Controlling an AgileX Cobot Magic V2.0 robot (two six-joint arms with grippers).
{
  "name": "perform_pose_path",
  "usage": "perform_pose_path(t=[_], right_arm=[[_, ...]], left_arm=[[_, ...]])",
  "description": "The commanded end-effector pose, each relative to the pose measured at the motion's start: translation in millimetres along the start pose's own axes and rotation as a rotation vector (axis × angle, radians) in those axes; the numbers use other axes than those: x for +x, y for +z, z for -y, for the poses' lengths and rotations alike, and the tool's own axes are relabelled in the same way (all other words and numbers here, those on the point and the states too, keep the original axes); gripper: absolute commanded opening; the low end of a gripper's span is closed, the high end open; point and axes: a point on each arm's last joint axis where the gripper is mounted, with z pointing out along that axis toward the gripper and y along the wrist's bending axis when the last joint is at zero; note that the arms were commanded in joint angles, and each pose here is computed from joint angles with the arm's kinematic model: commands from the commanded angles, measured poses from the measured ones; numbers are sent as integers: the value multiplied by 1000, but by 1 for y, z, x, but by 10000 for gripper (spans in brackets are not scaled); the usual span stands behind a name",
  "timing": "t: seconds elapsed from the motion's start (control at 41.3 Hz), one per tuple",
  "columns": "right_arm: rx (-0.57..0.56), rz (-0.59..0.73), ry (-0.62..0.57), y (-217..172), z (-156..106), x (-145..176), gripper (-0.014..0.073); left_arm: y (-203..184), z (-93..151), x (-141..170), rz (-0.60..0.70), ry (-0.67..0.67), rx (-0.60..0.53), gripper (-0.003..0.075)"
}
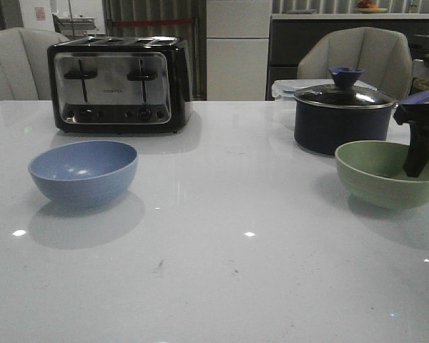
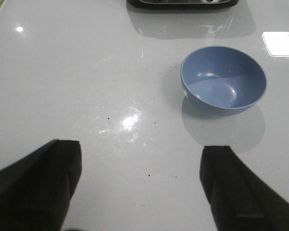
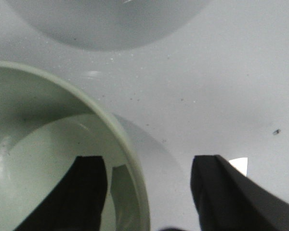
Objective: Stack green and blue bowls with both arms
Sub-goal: 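Lower the right gripper onto the rim of the pale green bowl and grasp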
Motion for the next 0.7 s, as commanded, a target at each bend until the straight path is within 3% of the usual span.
perform_pose_path(t=[0.0,0.169,0.387,0.556,0.677], right_arm=[[-8,90,-21,-30,-3,-15,368],[-14,77,-26,-34,-5,-18,216],[-22,59,-48,-44,-7,-16,101],[-33,94,-86,-67,-18,-15,75],[-56,123,-156,-90,-42,-9,75]], left_arm=[[-4,0,-15,99,-7,1,568],[-4,0,-15,99,-7,1,568],[-4,0,-15,99,-7,1,568],[-4,0,-15,99,-7,1,568],[-4,0,-15,99,-7,1,568]])
